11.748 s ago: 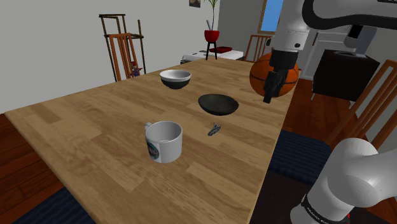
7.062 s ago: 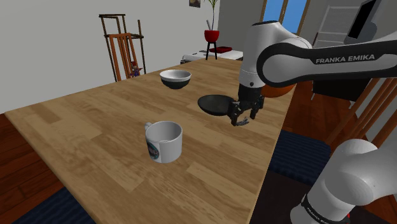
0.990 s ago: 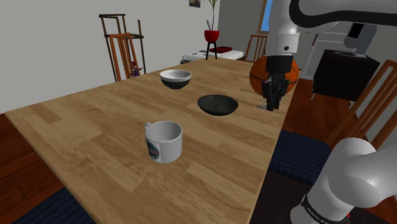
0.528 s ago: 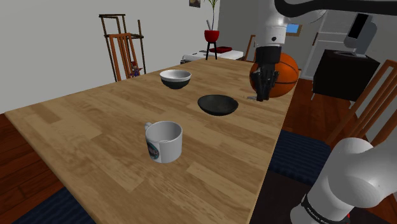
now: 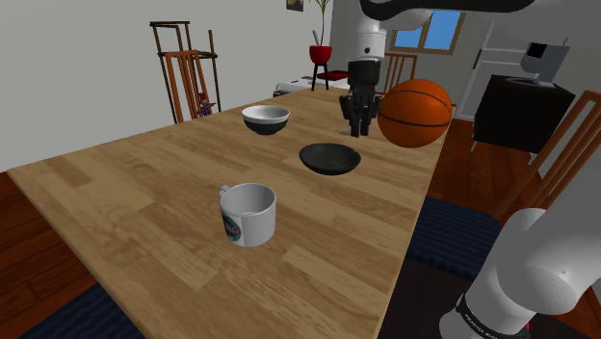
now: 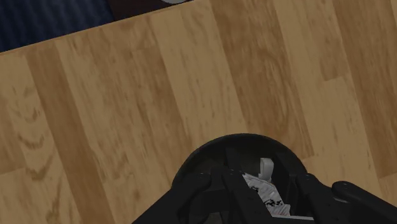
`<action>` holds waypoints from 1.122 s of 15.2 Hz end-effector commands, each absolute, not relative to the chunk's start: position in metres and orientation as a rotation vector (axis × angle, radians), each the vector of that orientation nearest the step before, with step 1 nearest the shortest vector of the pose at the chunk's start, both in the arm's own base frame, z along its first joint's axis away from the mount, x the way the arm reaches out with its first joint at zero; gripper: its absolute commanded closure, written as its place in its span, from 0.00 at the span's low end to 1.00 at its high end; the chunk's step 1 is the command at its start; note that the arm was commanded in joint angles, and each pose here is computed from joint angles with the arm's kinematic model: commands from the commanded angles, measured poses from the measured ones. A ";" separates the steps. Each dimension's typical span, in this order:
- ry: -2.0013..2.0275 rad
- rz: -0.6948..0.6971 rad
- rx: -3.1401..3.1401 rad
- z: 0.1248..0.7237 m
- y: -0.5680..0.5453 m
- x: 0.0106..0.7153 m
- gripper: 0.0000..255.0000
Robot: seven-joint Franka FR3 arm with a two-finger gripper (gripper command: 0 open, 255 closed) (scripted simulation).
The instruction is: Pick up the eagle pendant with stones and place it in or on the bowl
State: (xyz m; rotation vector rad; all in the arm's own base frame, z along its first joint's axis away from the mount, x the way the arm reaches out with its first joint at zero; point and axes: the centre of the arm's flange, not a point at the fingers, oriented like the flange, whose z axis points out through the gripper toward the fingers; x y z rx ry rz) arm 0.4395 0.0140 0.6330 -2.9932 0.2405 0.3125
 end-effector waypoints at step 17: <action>0.240 0.312 -2.993 0.569 0.016 0.495 1.00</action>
